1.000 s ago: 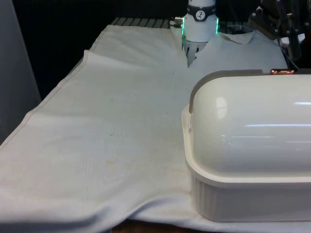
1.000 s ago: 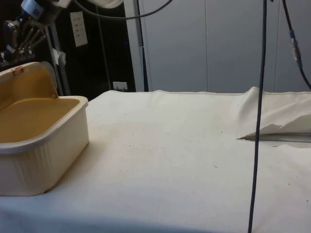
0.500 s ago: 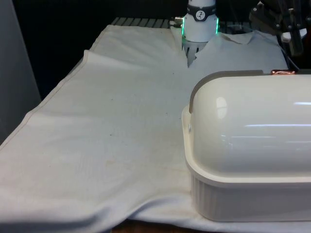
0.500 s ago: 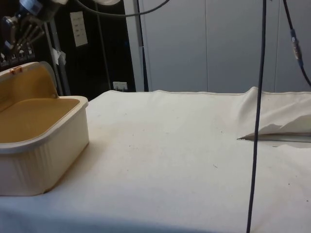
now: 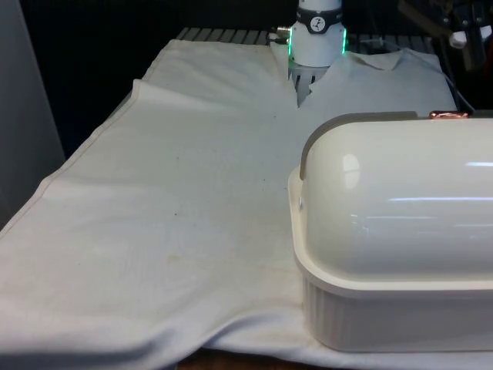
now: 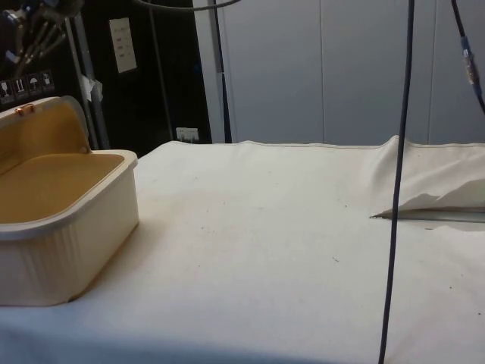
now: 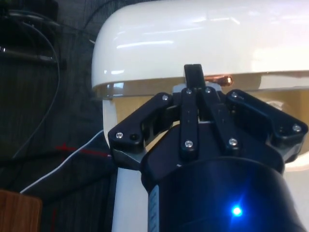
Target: Open the lid, then close it.
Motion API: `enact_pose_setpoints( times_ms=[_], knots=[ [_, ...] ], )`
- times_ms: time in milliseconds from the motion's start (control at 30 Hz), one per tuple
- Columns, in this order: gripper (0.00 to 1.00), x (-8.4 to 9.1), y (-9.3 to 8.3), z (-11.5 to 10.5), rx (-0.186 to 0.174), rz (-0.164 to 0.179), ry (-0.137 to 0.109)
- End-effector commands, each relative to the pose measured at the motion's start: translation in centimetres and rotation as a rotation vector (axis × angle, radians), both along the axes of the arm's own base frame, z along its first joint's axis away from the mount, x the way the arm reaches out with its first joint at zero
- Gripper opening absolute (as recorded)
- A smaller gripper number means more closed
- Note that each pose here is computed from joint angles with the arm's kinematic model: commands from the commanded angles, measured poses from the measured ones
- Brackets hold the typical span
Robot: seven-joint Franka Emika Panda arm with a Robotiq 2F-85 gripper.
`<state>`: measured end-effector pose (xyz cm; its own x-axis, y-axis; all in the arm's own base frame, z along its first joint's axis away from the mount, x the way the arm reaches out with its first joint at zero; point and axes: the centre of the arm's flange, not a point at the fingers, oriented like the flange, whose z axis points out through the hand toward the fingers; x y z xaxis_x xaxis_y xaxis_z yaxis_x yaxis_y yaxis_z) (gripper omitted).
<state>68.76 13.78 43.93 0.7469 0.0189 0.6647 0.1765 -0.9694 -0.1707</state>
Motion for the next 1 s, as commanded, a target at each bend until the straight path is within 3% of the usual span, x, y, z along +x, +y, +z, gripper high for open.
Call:
enact_pose_setpoints(
  times_ms=[0, 300, 467, 667, 700, 733, 867, 900, 967],
  knots=[
    [0.00, -0.2, 0.1, 0.0, -0.010, 0.013, 0.011],
    [0.00, -0.2, 0.0, -0.4, -0.048, 0.062, 0.051],
    [0.00, -0.1, -0.2, -0.4, -0.059, 0.076, 0.053],
    [0.00, 0.6, -1.1, -0.1, -0.090, 0.104, 0.076],
    [0.00, 0.3, -0.9, -0.1, -0.084, 0.099, 0.068],
    [0.00, 1.1, -1.3, -0.2, -0.095, 0.108, 0.081],
    [0.00, 2.3, -1.9, -0.3, -0.107, 0.112, 0.088],
    [0.00, 2.0, -1.7, -0.1, -0.099, 0.112, 0.079],
    [0.00, 2.9, -1.9, -0.3, -0.111, 0.114, 0.090]
  ],
)
